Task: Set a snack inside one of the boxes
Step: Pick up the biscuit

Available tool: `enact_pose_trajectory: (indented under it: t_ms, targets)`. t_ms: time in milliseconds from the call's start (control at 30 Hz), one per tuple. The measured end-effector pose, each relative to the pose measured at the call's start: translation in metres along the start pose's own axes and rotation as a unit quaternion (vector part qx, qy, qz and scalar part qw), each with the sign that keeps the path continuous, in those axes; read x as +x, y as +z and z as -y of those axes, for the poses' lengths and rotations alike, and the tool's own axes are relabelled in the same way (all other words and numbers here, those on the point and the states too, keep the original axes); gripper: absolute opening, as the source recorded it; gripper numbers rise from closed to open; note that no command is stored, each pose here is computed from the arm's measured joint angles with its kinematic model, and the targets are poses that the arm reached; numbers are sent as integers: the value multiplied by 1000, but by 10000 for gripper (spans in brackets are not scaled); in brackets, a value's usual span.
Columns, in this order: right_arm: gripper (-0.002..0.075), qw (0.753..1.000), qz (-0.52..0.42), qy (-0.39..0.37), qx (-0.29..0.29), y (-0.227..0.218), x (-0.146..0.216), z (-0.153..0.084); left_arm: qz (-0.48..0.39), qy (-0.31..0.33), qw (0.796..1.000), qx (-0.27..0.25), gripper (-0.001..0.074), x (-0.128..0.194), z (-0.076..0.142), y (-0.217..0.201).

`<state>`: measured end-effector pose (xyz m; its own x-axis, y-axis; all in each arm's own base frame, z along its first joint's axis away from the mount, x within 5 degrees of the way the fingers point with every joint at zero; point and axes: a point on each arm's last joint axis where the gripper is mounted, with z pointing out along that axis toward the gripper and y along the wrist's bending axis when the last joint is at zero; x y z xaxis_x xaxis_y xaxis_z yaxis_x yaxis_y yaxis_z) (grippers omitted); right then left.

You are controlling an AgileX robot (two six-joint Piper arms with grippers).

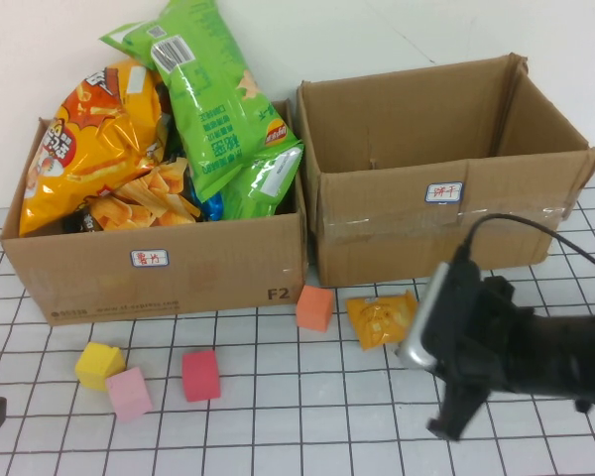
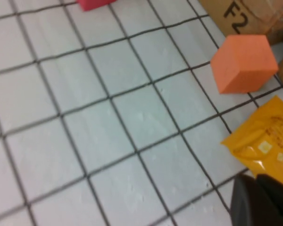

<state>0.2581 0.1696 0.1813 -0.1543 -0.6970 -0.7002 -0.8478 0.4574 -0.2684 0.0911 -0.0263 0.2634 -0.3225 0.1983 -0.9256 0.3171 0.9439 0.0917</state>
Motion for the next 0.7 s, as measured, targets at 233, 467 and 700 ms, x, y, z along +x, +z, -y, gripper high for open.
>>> enact_pose_trajectory:
  t_ms: [233,467,700]
  targets:
    - [251,995,-11,97,-13,28,-1,7,-2,0,1000,0,-1,0,0,0]
    - [655,989,-14,148,-2,43,-6,17,-4,1,1000,1,-1,1,0,0]
    - [689,987,-23,153,41,57,-13,35,-4,3,1000,0,-1,1,0,0]
